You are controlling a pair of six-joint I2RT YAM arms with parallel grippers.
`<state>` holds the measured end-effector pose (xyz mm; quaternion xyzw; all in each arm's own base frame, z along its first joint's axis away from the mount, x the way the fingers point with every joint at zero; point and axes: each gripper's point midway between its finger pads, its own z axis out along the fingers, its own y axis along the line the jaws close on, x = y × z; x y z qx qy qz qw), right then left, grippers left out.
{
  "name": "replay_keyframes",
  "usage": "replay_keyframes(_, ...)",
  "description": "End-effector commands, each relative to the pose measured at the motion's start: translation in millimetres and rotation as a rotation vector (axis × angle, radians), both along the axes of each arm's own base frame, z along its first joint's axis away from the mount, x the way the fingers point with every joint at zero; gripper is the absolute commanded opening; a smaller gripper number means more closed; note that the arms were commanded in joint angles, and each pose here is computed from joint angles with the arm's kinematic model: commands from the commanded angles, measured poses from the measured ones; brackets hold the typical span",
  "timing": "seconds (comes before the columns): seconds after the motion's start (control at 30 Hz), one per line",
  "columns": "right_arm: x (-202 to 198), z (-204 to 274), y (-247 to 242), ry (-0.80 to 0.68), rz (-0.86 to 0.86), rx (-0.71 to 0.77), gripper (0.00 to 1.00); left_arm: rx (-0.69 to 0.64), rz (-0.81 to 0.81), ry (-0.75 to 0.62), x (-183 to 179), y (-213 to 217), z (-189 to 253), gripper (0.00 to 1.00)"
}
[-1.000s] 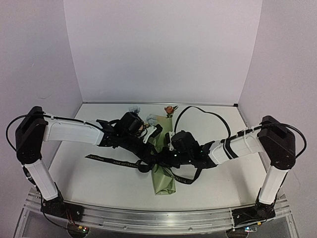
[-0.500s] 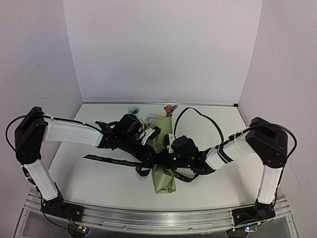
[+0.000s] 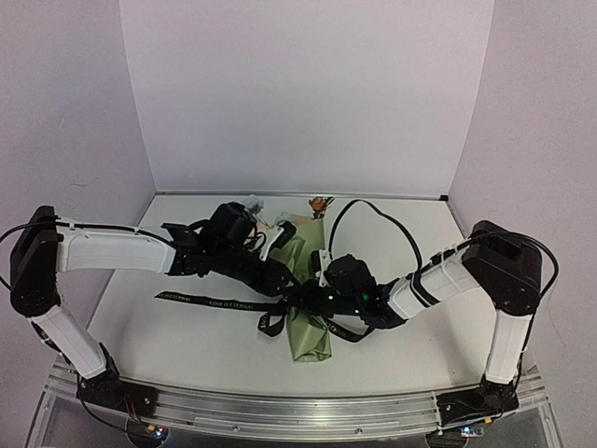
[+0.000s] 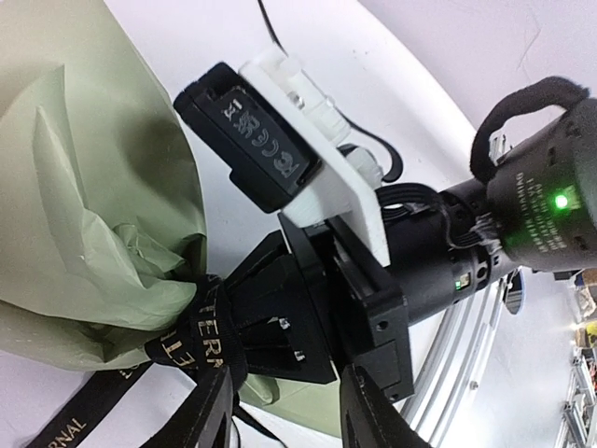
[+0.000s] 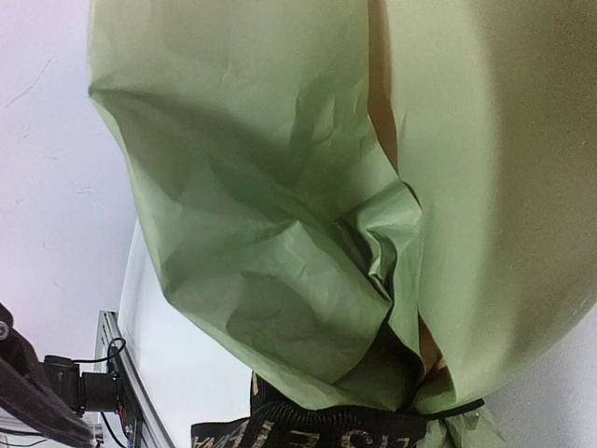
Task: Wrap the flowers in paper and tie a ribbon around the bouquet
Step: Cross the half-tied ribbon over the folded bouquet.
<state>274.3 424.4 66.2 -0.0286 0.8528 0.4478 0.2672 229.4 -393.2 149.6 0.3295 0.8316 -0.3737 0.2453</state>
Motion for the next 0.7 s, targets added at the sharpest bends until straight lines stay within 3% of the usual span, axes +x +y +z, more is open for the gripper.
replay_keyframes(0.0,1.5,6.1,1.0,-0.027,0.016,0.021,0.00,-0.064,0.092,-0.051,14.5,11.5,31.8,0.41)
replay_keyframes(0.2,0.8,7.1,3.5,-0.025,0.027,0.027,0.00,-0.033,0.262,0.026,42.8,43.9,14.3,0.33)
replay_keyframes(0.67,-2.4,14.1,10.6,-0.030,0.069,0.046,0.00,-0.035,0.168,0.235,40.5,21.3,-35.9,0.34)
